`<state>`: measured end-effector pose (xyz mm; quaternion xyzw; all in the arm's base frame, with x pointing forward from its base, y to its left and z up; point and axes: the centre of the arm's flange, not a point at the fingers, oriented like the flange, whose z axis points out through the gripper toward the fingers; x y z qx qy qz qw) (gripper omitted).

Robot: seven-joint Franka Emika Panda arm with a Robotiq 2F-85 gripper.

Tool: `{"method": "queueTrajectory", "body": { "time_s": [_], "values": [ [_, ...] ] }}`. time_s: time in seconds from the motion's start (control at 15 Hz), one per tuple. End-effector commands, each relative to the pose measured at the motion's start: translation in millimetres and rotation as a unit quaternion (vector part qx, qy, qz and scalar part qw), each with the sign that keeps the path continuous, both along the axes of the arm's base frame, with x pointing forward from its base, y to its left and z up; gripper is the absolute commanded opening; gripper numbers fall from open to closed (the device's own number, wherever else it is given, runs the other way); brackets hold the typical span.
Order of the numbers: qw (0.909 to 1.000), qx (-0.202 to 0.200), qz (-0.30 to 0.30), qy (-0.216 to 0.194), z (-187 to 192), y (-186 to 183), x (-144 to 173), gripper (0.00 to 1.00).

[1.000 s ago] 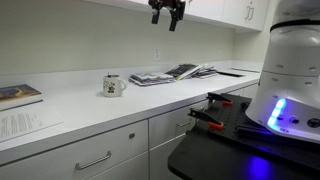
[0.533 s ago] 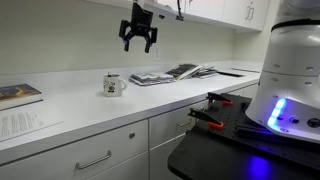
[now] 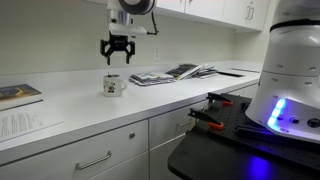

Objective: Remove the pen from the mug.

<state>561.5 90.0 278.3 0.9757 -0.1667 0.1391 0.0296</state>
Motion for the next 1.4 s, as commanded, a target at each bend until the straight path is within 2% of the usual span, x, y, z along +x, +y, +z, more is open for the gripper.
{"method": "queueTrajectory", "body": {
  "time_s": [0.0,0.27,0.4,0.47,0.53,0.67,0.73,1.33],
  "values": [
    [0.9998,-0.011,-0.015,0.005,-24.6,20.5,47.7,0.69],
    [0.9995,-0.010,-0.030,0.006,-42.9,23.7,81.8,0.41],
    [0.9992,-0.004,-0.038,0.009,-47.5,17.1,91.4,0.38],
    [0.9990,0.000,-0.045,0.009,-49.0,13.4,95.3,0.39],
    [0.9987,0.004,-0.050,0.011,-49.5,7.9,98.0,0.47],
    [0.9985,0.007,-0.053,0.013,-49.3,-1.2,99.7,0.49],
    [0.9985,0.008,-0.053,0.014,-50.9,-5.5,100.5,0.53],
    [0.9971,0.009,-0.071,0.027,-63.5,-23.0,102.3,0.43]
  ]
}}
